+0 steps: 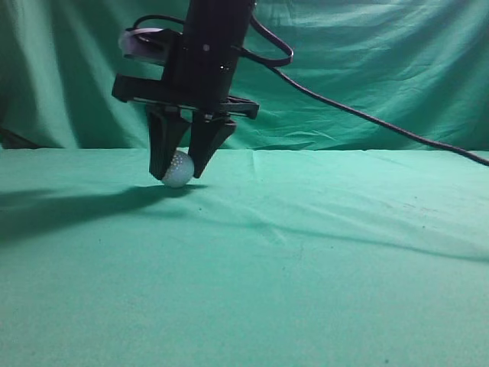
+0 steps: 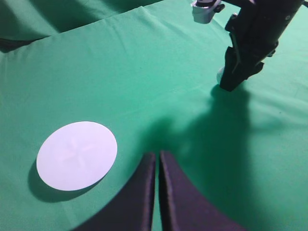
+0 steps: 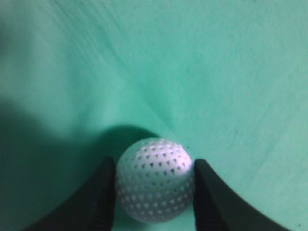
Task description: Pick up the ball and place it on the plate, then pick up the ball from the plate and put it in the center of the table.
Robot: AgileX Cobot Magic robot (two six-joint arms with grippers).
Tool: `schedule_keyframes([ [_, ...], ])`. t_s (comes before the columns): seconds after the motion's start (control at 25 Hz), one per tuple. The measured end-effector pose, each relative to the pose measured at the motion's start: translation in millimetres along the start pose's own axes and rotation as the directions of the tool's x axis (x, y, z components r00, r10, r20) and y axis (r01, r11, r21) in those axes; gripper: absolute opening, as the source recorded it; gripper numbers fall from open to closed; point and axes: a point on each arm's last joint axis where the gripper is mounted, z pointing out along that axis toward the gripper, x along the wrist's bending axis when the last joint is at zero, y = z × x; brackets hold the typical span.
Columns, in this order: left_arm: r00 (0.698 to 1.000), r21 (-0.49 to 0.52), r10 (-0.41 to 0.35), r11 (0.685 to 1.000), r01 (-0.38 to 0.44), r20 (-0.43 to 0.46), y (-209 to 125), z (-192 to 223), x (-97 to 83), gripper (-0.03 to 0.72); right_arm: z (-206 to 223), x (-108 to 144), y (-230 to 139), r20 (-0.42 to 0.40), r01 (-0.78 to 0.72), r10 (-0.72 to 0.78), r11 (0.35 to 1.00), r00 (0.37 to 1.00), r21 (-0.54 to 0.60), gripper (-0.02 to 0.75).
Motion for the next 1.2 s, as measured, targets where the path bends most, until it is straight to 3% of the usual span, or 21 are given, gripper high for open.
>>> schedule_keyframes([
  [0.2,1.000,0.000,-0.002,1.000,0.002,0.001,0,0,-0.1,0.000,4,0,1,-0.001,-0.002,0.002,1.000,1.000,-0.013,0.328],
  [0.24,1.000,0.000,-0.002,1.000,0.002,0.001,0,0,-0.1,0.000,5,-1,1,-0.001,-0.003,0.003,1.000,1.000,-0.011,0.402],
  [0.36,1.000,0.000,-0.002,1.000,0.002,0.001,0,0,-0.1,0.000,5,-1,1,0.001,-0.001,0.001,1.000,1.000,-0.009,0.514],
  [0.52,1.000,0.000,-0.002,1.000,0.002,0.001,0,0,-0.1,0.000,-29,1,10,0.024,0.027,-0.026,0.999,0.999,-0.034,0.513],
  [0.72,1.000,-0.001,-0.002,1.000,0.002,0.000,0,0,0.0,0.000,-124,11,23,0.071,0.061,-0.051,0.988,0.996,-0.142,0.258],
  [0.92,1.000,-0.001,-0.002,1.000,0.002,0.000,0,0,0.0,0.000,-223,27,11,0.100,0.072,-0.045,0.954,0.994,-0.290,0.000],
  [1.2,1.000,-0.001,-0.002,1.000,0.002,0.000,0,0,0.0,0.000,-325,48,-25,0.136,0.075,-0.014,0.887,0.991,-0.455,0.000],
])
